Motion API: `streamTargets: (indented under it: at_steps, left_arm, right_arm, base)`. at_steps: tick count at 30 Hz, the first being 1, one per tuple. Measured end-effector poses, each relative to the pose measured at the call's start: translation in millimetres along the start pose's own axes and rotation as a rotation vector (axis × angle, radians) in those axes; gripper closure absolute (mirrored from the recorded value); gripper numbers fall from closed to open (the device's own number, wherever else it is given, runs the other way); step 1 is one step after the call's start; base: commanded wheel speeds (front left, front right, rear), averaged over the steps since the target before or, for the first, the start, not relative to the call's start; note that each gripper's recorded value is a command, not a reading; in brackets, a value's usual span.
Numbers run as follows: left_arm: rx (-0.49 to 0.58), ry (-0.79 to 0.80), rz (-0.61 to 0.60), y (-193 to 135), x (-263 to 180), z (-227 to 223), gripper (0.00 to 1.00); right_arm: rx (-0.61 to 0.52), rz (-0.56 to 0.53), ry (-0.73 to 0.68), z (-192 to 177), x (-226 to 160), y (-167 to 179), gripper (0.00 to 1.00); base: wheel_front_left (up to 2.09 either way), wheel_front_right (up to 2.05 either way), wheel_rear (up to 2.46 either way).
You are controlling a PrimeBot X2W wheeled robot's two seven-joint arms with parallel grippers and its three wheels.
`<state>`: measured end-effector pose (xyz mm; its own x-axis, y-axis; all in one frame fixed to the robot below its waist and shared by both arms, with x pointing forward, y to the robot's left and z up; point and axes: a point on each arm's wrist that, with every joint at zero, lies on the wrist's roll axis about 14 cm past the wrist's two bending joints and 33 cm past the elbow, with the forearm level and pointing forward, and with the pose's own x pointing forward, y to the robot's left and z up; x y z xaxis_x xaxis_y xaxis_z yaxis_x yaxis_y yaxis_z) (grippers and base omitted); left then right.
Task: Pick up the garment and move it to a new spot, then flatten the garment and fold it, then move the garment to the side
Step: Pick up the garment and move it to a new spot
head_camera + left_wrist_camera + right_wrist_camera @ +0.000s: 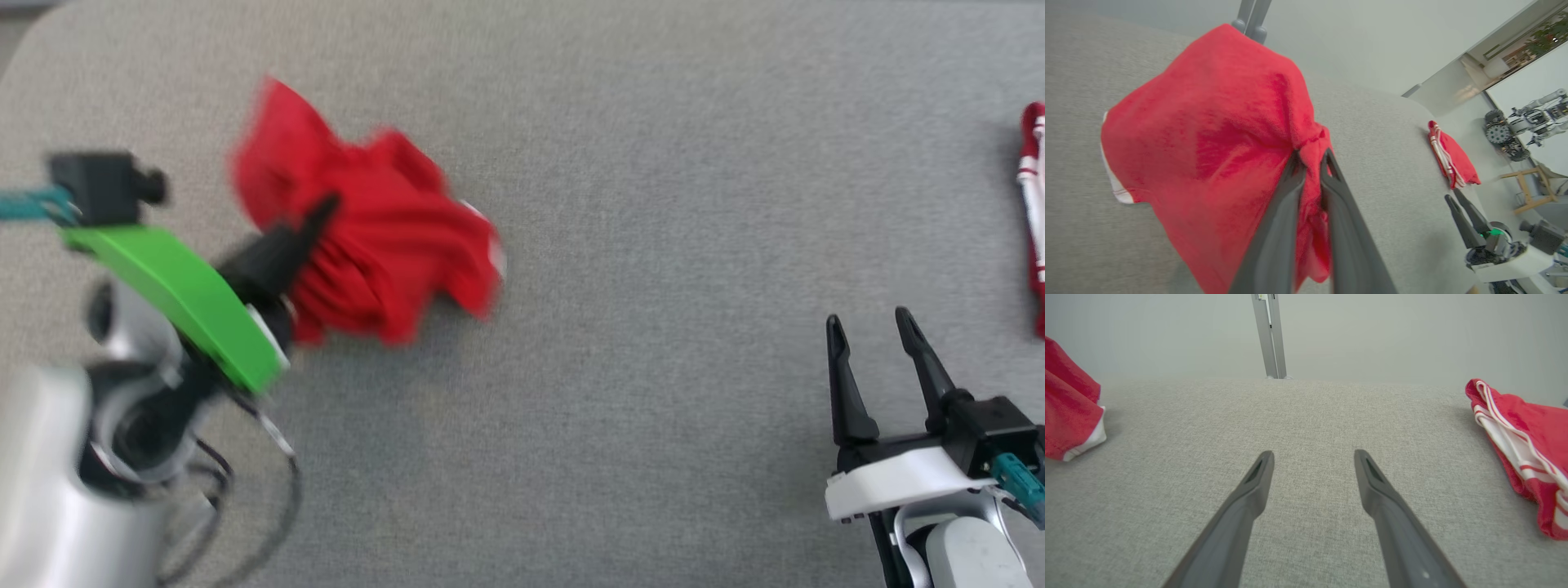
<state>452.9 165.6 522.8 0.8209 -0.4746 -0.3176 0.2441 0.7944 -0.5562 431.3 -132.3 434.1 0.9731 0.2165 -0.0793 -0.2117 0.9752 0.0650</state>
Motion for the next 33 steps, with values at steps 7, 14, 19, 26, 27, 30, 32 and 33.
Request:
streamTargets:
  at_steps: [7,14,19,26,27,30,32,33]
  left_arm:
    - [-0.177,0.098,-0.296,-127.5,-27.7,-61.0,1.0]
    - [-0.273,0.211,-0.419,-184.6,-15.9,-99.0,1.0]
    - [-0.166,0.262,-0.273,-156.9,31.2,-122.5,1.0]
    - [0.104,0.208,-0.105,-115.8,90.0,-136.1,0.66]
    - [0.143,0.204,-0.096,-112.1,94.3,-140.2,0.24]
    - [0.208,0.124,-0.051,-97.2,103.1,-134.1,0.0]
    - [0.229,0.049,-0.04,-93.5,103.1,-126.8,0.0]
    - [0.235,0.013,-0.037,-93.2,102.3,-122.3,0.0]
  right_arm:
    - [-0.028,-0.102,-0.064,30.6,-41.8,-26.7,0.0]
    - [-0.024,-0.225,-0.107,47.0,-80.3,-57.1,0.0]
    - [-0.02,-0.269,-0.133,55.3,-94.0,-66.6,0.0]
    - [-0.018,-0.324,-0.127,53.9,-109.2,-79.1,0.0]
    - [-0.019,-0.327,-0.122,52.5,-110.5,-79.5,0.0]
    - [-0.027,-0.332,-0.123,53.1,-113.2,-80.5,0.0]
    - [-0.035,-0.338,-0.132,56.6,-114.6,-82.5,0.0]
    - [-0.039,-0.337,-0.137,58.4,-114.6,-82.4,0.0]
  base:
    - [0.0,0.0,0.0]
    - [0.0,0.0,0.0]
    - [0.0,0.0,0.0]
    - [0.0,0.0,0.0]
    - [0.0,0.0,0.0]
    - [0.0,0.0,0.0]
    - [0.0,0.0,0.0]
    - [0.0,0.0,0.0]
